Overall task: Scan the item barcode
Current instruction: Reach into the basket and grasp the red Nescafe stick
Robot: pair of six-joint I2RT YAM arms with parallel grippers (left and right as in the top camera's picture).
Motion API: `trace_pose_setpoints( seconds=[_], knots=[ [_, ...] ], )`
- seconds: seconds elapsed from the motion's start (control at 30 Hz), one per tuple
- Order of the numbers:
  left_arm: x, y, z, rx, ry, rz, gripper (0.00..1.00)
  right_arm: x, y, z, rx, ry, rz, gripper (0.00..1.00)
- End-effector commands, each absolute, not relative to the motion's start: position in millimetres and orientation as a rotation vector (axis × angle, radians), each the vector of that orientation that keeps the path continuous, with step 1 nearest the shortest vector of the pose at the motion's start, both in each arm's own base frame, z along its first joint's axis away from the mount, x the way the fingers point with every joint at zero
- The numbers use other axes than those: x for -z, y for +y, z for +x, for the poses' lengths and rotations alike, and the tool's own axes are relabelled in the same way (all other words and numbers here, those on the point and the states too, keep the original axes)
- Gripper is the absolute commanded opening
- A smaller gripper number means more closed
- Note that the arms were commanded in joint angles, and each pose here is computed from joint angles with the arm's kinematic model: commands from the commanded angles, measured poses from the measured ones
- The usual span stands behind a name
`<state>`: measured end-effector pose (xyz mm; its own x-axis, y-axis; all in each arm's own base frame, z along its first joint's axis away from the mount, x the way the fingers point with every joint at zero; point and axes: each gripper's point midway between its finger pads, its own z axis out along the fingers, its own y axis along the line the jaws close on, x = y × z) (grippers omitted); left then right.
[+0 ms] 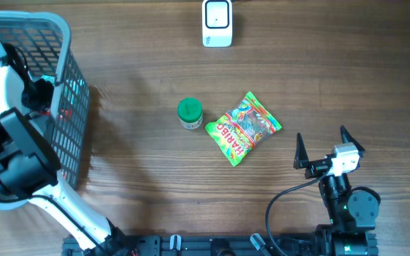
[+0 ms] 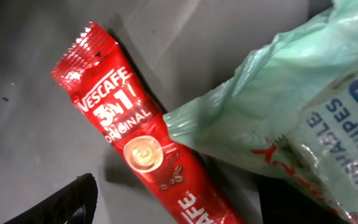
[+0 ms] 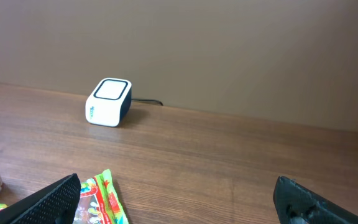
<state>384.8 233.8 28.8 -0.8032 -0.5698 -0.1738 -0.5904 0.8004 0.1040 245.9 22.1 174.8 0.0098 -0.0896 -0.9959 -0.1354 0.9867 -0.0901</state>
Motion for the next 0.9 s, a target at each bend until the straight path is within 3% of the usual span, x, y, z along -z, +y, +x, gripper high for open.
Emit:
trace_pose_setpoints(
  seconds=[0.0, 0.03, 0.07, 0.27, 0.47, 0.67, 0.73, 0.77, 0.8, 0.83, 0.87],
  knots=[
    [26.7, 219.5, 351.3, -0.223, 2.971, -0.918, 0.64, -176.1, 22.0, 245.7, -0.044, 1.558, -0.165, 1.0],
    [35.0, 216.3, 345.5, -0.221, 2.981, -0.92, 0.29, -176.1, 22.0, 245.7, -0.045, 1.558, -0.164, 1.0],
    [38.7, 214.5, 342.4, -0.219, 2.987, -0.921, 0.05, -176.1, 22.0, 245.7, -0.044, 1.558, -0.165, 1.0],
    [19.8, 211.2, 336.1, -0.204, 3.051, -0.861, 0.04, -176.1, 22.0, 245.7, -0.044, 1.558, -0.165, 1.0],
    [-149.1, 243.7, 382.3, -0.279, 2.58, -1.051, 0.04, -176.1, 22.0, 245.7, -0.044, 1.558, -0.165, 1.0],
    [-281.0, 232.8, 367.5, -0.256, 2.212, -1.034, 0.04, -176.1, 22.0, 245.7, -0.044, 1.558, -0.165, 1.0],
    [-305.0, 224.8, 357.2, -0.231, 2.151, -1.036, 0.04, -176.1, 22.0, 245.7, -0.045, 1.558, -0.164, 1.0],
    [-305.5, 223.8, 354.0, -0.23, 2.153, -1.043, 0.13, -176.1, 22.0, 245.7, -0.044, 1.558, -0.165, 1.0],
    [-297.9, 222.0, 351.1, -0.228, 2.183, -1.056, 0.43, -176.1, 22.0, 245.7, -0.045, 1.558, -0.164, 1.0],
    [-275.2, 221.1, 349.6, -0.226, 2.246, -1.08, 1.0, -176.1, 22.0, 245.7, -0.044, 1.558, -0.165, 1.0],
    [-245.3, 220.8, 348.6, -0.227, 2.319, -1.101, 1.0, -176.1, 22.0, 245.7, -0.045, 1.558, -0.164, 1.0]
  ],
)
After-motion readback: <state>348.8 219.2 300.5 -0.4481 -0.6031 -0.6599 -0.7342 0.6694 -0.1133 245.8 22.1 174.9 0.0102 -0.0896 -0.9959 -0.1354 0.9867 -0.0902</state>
